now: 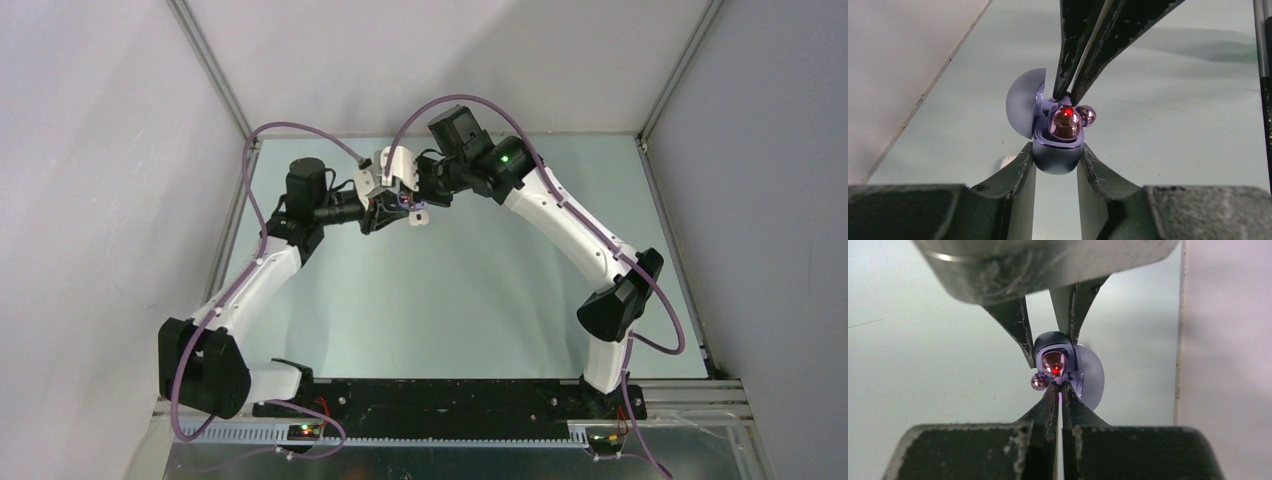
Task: Insert the wireless bluetooth earbuds into the charging case
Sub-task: Place the earbud in the charging case, then close the charging case.
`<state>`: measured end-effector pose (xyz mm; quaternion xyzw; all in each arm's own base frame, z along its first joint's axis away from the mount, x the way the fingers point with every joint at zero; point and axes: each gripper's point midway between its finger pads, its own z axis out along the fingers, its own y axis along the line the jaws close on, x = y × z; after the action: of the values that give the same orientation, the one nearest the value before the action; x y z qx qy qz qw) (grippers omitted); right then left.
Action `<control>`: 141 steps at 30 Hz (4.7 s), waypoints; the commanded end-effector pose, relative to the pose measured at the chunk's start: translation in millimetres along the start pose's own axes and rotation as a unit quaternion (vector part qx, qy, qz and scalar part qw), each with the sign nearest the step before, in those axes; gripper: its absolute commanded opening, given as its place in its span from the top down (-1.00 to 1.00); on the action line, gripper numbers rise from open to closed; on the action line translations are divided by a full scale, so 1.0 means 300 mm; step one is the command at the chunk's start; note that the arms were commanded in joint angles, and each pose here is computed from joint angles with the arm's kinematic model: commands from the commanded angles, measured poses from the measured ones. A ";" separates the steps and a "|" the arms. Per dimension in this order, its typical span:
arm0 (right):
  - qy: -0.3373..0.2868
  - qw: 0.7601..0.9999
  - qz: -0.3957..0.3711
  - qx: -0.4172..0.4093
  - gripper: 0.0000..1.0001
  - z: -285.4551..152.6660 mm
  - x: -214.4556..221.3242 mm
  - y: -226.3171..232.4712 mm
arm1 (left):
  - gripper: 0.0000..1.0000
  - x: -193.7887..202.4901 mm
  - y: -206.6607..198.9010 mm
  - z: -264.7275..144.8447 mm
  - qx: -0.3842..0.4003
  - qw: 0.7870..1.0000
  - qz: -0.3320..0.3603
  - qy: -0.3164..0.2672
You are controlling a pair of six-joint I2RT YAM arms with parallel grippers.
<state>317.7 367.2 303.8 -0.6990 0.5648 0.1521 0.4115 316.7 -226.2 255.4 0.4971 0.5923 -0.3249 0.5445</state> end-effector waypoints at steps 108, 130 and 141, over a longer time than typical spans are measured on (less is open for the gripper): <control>-0.069 0.973 0.222 0.006 -0.50 0.042 0.018 -0.067 | 1.00 -0.047 -0.021 -0.023 0.017 0.999 0.049 -0.010; -0.110 0.968 0.207 -0.083 -0.58 -0.019 -0.008 0.013 | 1.00 -0.023 -0.011 -0.016 0.009 0.999 0.042 -0.005; -0.109 0.975 0.170 -0.095 -0.57 -0.050 -0.014 0.060 | 1.00 -0.015 0.132 0.001 -0.080 0.994 -0.071 -0.014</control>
<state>322.7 360.7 280.7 -0.5847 0.6464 0.3430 0.3503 324.2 -223.1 252.6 0.4688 0.6152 -0.3322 0.5398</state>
